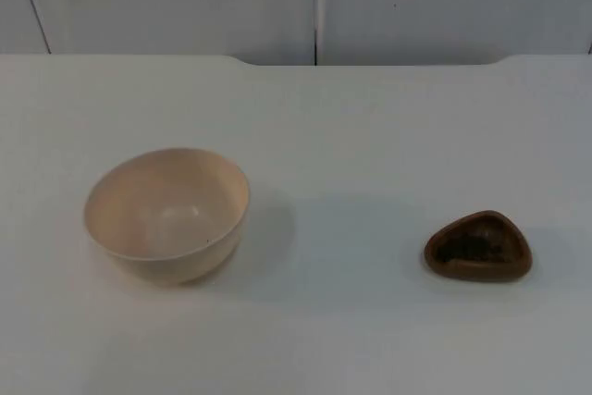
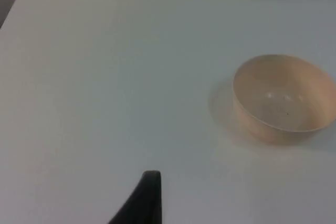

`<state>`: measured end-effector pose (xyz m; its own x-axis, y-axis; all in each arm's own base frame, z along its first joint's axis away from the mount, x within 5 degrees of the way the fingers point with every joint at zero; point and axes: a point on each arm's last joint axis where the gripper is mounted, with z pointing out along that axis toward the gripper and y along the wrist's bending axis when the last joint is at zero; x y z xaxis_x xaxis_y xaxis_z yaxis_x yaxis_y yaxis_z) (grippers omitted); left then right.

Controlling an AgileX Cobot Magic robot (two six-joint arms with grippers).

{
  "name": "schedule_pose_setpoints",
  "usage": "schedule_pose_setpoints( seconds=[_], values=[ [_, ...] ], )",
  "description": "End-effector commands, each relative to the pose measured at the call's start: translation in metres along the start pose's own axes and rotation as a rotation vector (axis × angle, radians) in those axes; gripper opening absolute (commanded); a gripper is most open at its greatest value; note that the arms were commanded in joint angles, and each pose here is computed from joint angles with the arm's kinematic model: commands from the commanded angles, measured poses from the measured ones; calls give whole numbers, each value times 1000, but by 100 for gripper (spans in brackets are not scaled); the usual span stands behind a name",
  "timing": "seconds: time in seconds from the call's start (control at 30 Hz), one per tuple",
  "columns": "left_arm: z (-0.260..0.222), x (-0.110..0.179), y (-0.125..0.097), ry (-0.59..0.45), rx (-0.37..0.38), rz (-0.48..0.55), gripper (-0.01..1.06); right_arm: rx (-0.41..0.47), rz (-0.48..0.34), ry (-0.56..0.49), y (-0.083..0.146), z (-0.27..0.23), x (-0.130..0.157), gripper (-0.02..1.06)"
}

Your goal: Pick up the bowl with the left hand and pour the coffee beans from the cup into the bowl with the right hand.

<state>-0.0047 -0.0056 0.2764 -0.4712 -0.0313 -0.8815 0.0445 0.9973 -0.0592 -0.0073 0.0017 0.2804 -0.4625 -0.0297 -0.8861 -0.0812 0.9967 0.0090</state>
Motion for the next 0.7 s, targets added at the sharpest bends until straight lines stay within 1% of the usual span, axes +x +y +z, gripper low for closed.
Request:
schedule_pose_setpoints(
  seconds=[0.0, 0.13, 0.3, 0.57, 0.67],
  values=[
    [-3, -3, -1, -28, 8, 0, 105, 7, -1, -6, 0, 0, 0, 105],
    [-9, -9, -3, -73, 34, -12, 105, 7, -1, -6, 0, 0, 0, 105],
    [-18, -17, -5, -111, 43, -13, 105, 7, -1, -6, 0, 0, 0, 105],
    [-16, -33, -6, -97, 50, -21, 105, 7, -1, -6, 0, 0, 0, 105],
    [-13, -37, -8, -88, 73, -38, 105, 7, -1, -6, 0, 0, 0, 105]
  ],
)
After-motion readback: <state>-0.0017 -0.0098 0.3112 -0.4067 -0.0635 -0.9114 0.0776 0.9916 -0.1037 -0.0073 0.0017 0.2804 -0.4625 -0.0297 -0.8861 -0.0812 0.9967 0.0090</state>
